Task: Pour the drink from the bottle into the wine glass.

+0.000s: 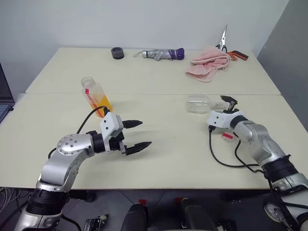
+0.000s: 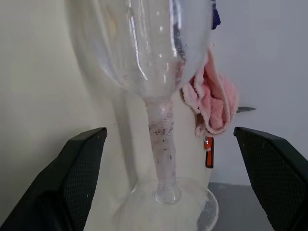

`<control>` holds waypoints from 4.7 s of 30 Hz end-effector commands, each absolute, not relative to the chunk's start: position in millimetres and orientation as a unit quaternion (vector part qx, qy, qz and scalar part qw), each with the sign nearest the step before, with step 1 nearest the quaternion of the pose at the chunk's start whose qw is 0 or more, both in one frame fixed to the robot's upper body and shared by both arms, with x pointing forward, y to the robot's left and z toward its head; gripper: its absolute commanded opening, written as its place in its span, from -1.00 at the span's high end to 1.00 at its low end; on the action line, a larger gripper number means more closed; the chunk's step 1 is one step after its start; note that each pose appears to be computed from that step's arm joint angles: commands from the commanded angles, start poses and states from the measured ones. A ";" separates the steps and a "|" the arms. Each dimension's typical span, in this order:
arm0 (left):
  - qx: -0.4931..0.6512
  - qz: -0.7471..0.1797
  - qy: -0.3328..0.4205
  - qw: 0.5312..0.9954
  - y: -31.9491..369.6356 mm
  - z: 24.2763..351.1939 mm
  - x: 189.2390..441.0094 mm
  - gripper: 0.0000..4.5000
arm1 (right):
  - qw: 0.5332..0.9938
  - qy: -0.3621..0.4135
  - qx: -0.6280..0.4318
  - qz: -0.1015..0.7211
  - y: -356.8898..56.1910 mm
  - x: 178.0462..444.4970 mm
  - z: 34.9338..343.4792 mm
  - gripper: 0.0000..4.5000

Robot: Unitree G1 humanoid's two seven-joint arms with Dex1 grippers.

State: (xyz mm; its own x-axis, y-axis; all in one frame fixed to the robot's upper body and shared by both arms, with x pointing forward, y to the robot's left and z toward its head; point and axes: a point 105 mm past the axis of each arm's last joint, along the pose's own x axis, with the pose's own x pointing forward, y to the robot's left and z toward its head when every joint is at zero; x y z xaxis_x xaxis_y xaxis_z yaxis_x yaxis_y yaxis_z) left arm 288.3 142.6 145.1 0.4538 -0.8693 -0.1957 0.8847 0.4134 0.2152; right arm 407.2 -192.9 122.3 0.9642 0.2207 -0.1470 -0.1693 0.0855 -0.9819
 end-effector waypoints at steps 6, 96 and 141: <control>0.152 -0.523 0.006 0.838 147.0 141.0 291.4 -0.99 | 0.697 -0.042 -0.711 0.080 -196.9 433.8 128.8 -1.00; 0.141 -0.391 -0.063 0.907 195.2 229.4 302.2 -1.00 | 0.917 -0.036 -0.021 0.398 -13.9 373.8 112.1 -1.00; 0.074 -0.093 -0.047 0.992 290.0 166.8 345.3 -1.00 | 0.821 -0.048 -0.110 0.559 -52.4 275.1 170.5 -1.00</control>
